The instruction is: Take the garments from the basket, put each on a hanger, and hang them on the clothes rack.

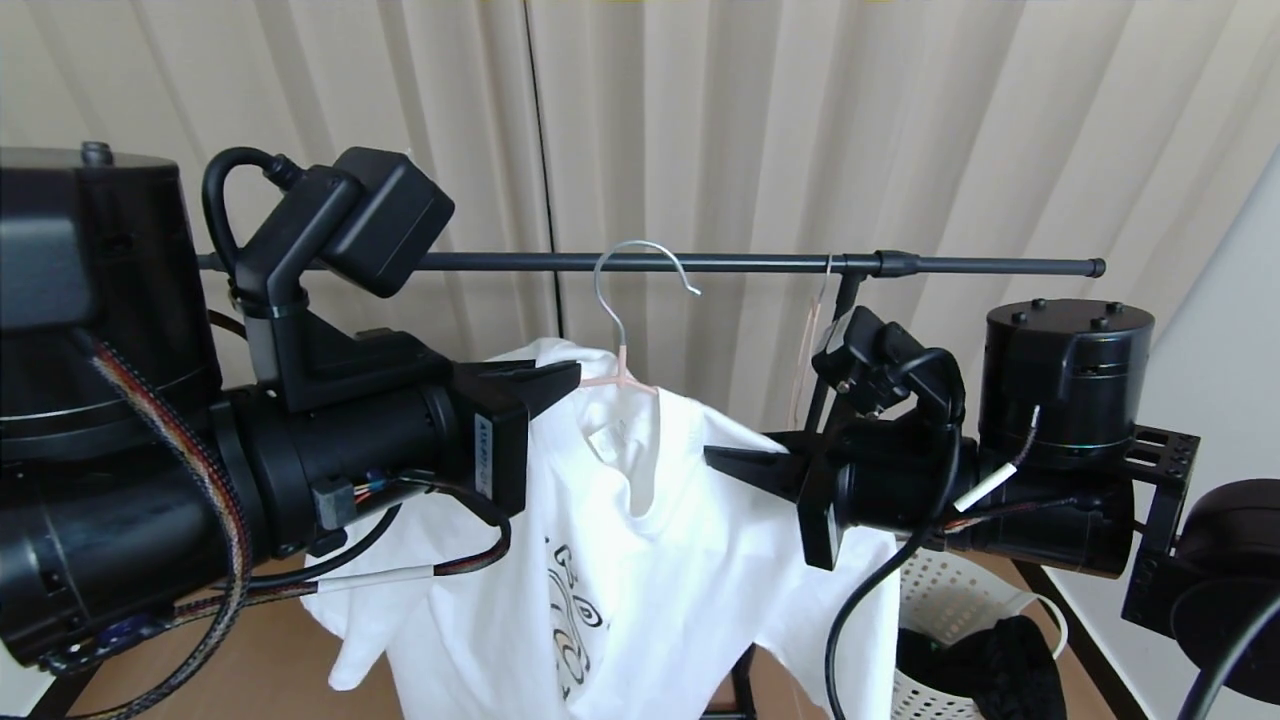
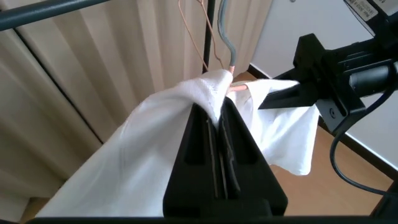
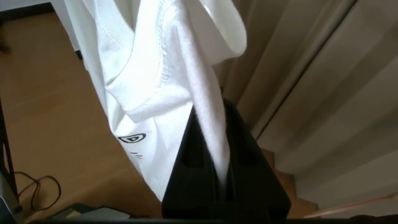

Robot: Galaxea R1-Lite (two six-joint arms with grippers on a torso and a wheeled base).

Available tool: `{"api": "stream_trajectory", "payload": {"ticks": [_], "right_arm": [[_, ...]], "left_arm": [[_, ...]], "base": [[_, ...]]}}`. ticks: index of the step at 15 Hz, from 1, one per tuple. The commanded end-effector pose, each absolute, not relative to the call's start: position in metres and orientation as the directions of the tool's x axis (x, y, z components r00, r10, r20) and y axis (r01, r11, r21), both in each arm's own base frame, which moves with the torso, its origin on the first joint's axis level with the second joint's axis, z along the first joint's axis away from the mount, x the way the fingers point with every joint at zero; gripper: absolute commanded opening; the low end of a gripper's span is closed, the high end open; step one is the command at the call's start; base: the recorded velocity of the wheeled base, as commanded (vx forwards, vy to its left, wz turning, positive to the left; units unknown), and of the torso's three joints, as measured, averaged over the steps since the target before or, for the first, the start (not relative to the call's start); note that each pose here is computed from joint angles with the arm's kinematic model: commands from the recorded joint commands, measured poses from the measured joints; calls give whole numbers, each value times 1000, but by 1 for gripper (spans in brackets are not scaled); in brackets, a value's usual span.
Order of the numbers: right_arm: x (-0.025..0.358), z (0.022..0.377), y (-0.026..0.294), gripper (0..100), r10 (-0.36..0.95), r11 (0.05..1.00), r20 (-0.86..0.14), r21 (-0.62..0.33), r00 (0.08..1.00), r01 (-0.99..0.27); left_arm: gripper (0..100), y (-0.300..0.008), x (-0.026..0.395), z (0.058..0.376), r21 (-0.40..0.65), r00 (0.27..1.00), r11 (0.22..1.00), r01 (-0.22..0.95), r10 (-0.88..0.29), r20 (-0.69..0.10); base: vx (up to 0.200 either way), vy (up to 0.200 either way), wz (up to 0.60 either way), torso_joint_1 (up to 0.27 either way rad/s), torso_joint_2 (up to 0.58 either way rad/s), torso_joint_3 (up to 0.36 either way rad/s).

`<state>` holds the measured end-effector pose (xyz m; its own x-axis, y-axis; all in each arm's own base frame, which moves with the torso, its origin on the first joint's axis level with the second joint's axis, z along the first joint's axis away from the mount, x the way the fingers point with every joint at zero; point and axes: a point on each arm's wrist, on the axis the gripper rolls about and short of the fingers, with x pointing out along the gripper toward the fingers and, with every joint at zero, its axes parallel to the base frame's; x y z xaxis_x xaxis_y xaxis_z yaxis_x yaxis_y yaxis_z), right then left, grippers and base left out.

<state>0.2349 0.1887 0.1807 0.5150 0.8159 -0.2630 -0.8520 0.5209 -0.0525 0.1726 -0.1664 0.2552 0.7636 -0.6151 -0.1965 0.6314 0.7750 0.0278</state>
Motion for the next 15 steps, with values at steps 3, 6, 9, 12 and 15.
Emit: {"api": "stream_trajectory", "payload": {"ticks": [3, 6, 9, 12, 15], "right_arm": [[235, 187, 188, 0, 816, 535, -242, -29, 525, -844], [238, 191, 185, 0, 812, 557, -193, -27, 551, -830], [238, 194, 184, 0, 812, 561, -182, -14, 554, -828], [236, 195, 183, 0, 814, 560, -176, -15, 554, -828], [236, 196, 183, 0, 814, 561, -173, -14, 554, -828]], "left_arm": [[0, -171, 178, 251, 29, 764, 778, 628, -608, -215], [0, -171, 178, 249, 32, 766, 780, 625, -604, -219], [0, -172, 177, 248, 33, 764, 779, 626, -605, -224], [0, -175, 179, 243, 36, 761, 779, 626, -601, -243], [0, -178, 182, 239, 41, 766, 786, 617, -589, -256]], "base": [[0, 0, 0, 0, 0, 0], [0, 0, 0, 0, 0, 0], [0, 0, 0, 0, 0, 0], [0, 0, 0, 0, 0, 0], [0, 0, 0, 0, 0, 0]]}}
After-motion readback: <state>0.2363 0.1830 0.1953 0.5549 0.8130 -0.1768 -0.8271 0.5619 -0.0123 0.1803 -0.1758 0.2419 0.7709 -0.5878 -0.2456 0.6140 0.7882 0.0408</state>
